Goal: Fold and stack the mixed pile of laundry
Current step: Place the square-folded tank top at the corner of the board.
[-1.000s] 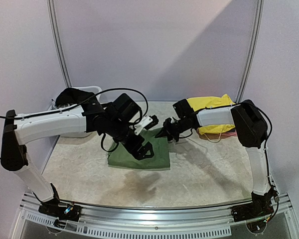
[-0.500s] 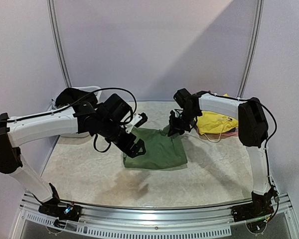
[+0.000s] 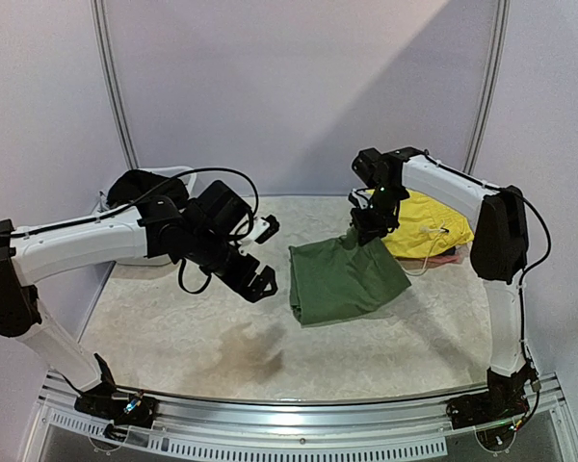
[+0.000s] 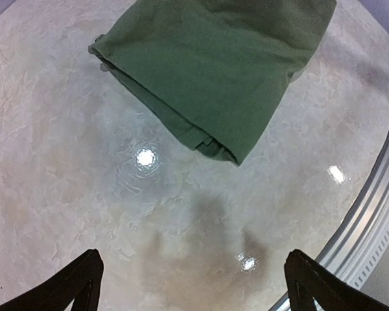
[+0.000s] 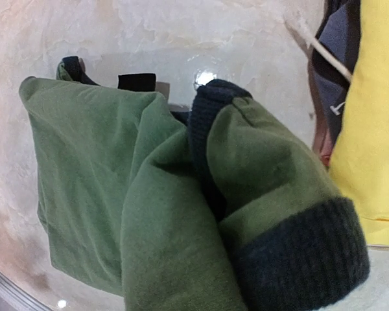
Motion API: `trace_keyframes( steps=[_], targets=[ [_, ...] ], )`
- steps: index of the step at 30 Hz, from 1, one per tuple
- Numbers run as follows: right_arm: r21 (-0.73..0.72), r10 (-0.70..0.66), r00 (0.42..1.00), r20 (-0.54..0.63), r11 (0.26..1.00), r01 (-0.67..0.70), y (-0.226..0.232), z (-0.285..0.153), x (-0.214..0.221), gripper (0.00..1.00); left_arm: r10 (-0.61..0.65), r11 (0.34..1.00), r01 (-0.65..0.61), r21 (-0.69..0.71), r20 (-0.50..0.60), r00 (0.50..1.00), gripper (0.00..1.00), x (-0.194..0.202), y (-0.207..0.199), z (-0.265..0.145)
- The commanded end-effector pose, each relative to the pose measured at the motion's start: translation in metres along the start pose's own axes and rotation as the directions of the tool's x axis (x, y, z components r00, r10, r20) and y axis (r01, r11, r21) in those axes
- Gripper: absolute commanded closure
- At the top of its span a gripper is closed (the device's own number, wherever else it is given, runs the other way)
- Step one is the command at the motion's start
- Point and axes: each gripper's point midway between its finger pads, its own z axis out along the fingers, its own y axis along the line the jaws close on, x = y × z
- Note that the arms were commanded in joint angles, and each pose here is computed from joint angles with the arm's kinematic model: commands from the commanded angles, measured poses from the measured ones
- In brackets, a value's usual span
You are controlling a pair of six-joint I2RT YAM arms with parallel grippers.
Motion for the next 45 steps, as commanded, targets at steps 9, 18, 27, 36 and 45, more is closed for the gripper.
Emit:
trace_keyframes(
  steps=[9, 18, 27, 36, 45],
  targets=[
    [0.185, -0.089, 0.987, 0.131, 0.981, 0.064, -0.045, -0.075, -0.028, 1.00, 0.007, 1.000, -0.007, -0.019, 0.006, 1.000, 0.00, -0.015, 0.006, -0.004],
    [0.257, -0.127, 0.974, 0.188, 0.963, 0.076, -0.065, -0.098, -0.045, 1.00, 0.005, 1.000, -0.005, -0.019, 0.006, 1.000, 0.00, -0.018, 0.005, -0.001],
    [0.330, -0.148, 0.941, 0.304, 0.943, 0.041, -0.082, -0.125, -0.074, 1.00, 0.020, 1.000, -0.019, -0.007, 0.003, 1.000, 0.00, -0.026, 0.002, 0.003],
    [0.343, -0.151, 0.907, 0.394, 0.939, 0.007, -0.091, -0.146, -0.098, 1.00, 0.034, 0.999, -0.034, 0.001, -0.013, 0.999, 0.00, -0.028, 0.000, 0.007],
    [0.363, -0.145, 0.882, 0.449, 0.931, -0.031, -0.107, -0.165, -0.107, 1.00, 0.030, 1.000, -0.029, 0.009, -0.030, 0.999, 0.00, -0.023, -0.001, 0.014]
  ],
)
